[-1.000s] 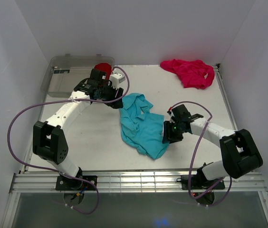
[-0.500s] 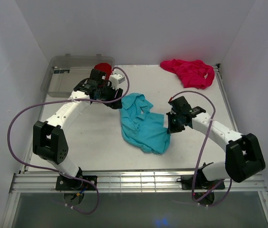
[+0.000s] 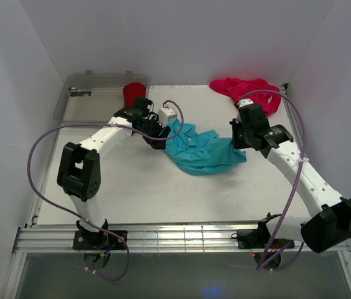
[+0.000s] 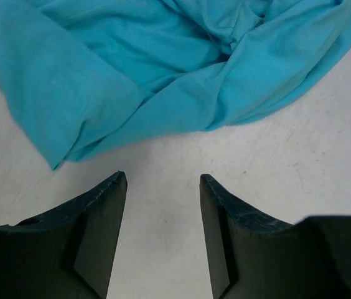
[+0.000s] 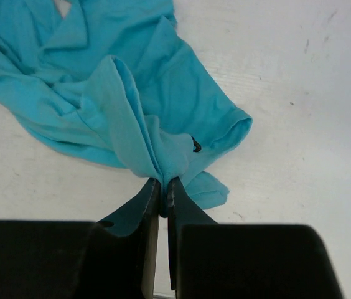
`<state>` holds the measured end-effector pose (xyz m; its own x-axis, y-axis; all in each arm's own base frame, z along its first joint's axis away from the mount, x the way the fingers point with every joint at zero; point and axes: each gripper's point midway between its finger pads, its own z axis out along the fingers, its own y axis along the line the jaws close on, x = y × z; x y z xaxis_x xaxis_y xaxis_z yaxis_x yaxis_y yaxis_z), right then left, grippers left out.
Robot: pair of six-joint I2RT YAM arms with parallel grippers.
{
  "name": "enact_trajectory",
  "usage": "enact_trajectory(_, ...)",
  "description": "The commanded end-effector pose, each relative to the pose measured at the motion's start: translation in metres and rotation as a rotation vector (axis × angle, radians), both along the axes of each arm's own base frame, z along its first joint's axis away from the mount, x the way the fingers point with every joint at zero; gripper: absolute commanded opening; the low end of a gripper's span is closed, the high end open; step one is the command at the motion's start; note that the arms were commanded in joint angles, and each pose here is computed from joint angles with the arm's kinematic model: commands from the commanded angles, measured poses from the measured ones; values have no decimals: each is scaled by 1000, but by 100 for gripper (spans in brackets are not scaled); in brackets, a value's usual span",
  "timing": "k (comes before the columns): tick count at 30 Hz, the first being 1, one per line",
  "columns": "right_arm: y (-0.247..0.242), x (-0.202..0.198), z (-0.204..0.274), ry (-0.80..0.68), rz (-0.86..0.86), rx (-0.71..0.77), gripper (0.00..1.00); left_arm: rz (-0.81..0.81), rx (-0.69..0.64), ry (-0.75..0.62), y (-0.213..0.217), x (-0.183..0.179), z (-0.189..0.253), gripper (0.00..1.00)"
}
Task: Roll the t-shirts
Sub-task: Flatten out the T-shirt at the center of the board.
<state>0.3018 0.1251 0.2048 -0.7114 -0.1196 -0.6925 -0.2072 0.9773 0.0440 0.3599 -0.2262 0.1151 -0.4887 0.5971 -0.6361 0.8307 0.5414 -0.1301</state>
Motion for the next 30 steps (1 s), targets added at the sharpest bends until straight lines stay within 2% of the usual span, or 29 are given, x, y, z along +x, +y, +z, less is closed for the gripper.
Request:
enact_trajectory(1,-32,-10,-14,42,-68,-62,8,-181,9,-86,-27,9,-15,61)
enact_trajectory(6,-53,-5,-12,39,-102,-34,8,-361,-34,-213,-64,5,-20,63)
enact_trajectory(7,-55,-5,-13,39,-105,-35,8,-395,-56,-276,-72,10,-16,64)
enact_trajectory(9,-59,-5,-18,54,-112,-39,8,-431,-76,-311,-82,7,-15,68)
enact_trajectory(12,-62,-5,-23,63,-119,-37,8,-455,-80,-293,-90,11,-28,70)
enact_trajectory(13,-63,-5,-24,65,-120,-38,8,-473,-53,-229,-88,6,-45,70)
enact_trajectory(14,-64,-5,-23,63,-123,-38,8,-518,-20,-224,-84,5,-55,70)
enact_trajectory(17,-71,-4,-15,39,-138,-37,8,-523,76,-186,-64,7,-85,70)
enact_trajectory(24,-90,2,15,-39,-191,-28,8,-432,89,-219,-42,26,-77,66)
enact_trajectory(26,-98,4,28,-69,-225,-32,8,-441,84,-224,-41,21,-71,56)
enact_trajectory(28,-109,4,38,-95,-261,-28,8,-437,77,-242,-37,15,-59,40)
enact_trajectory(29,-110,4,44,-107,-266,-21,8,-433,74,-249,-37,13,-53,15)
enact_trajectory(30,-112,7,55,-136,-275,-14,8,-423,75,-257,-35,13,-47,0)
